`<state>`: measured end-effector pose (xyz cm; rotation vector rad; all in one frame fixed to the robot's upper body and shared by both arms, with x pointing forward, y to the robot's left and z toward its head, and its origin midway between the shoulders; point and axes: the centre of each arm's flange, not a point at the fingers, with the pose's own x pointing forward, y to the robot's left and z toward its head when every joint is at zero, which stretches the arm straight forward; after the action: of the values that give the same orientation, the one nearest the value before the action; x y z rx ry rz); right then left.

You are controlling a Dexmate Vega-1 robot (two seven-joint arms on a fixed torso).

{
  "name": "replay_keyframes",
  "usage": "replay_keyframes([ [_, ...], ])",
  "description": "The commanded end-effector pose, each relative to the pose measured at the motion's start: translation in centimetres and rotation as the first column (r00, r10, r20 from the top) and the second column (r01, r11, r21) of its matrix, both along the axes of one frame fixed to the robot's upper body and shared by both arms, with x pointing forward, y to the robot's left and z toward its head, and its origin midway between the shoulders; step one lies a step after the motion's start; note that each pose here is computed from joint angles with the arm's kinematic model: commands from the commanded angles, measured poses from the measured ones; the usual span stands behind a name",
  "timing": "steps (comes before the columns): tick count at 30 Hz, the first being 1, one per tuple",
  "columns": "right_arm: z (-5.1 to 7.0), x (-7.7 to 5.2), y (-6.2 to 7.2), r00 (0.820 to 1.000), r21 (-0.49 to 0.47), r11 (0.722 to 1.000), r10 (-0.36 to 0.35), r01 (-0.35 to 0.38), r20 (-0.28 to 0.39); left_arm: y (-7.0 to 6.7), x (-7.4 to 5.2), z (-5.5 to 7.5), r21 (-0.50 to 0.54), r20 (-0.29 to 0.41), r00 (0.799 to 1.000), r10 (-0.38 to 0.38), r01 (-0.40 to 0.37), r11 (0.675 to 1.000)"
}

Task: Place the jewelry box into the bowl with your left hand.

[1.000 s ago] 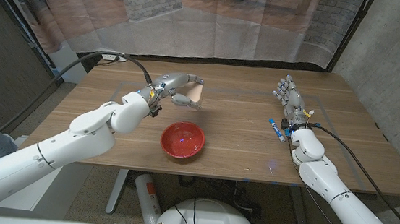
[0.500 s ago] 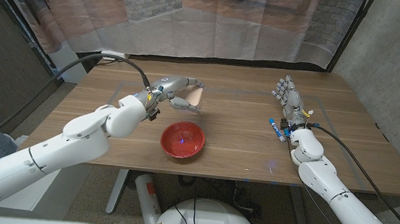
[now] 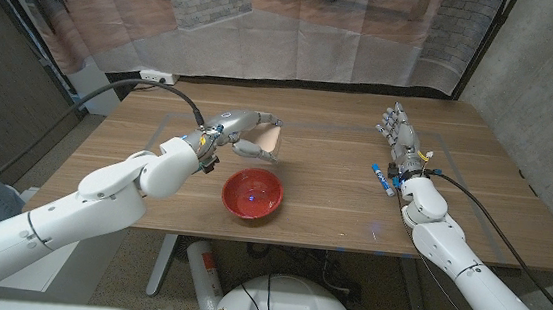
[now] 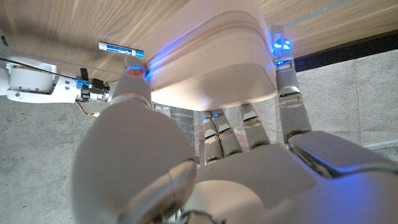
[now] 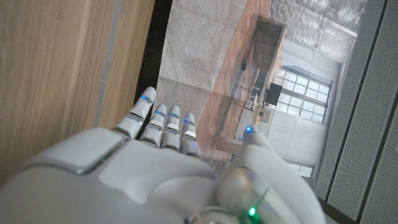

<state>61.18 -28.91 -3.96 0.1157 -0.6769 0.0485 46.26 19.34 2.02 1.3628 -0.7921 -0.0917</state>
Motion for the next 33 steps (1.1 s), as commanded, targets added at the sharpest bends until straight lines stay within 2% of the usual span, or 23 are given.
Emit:
replay_keyframes([
  [1,0.3,0.3,0.1,1.000,-0.005,1.000,0.004,-0.004,0.001,0.2,-1.3,-0.8,0.000,-0.006,1.000,0.009,-0.009,1.000],
  [13,0.7,0.3,-0.1,1.000,-0.008,1.000,-0.001,0.001,0.008,0.5,-1.6,-1.7,0.012,-0.033,0.999,0.015,-0.015,1.000],
  [26,0.6,0.2,-0.3,1.000,-0.002,1.000,-0.003,0.003,0.008,0.5,-3.0,-2.4,0.025,-0.024,0.999,0.025,-0.024,0.999],
  [33,0.5,0.2,-0.3,1.000,-0.005,1.000,-0.002,0.002,0.004,1.0,-3.6,-2.9,0.022,-0.035,0.999,0.039,-0.039,0.999],
])
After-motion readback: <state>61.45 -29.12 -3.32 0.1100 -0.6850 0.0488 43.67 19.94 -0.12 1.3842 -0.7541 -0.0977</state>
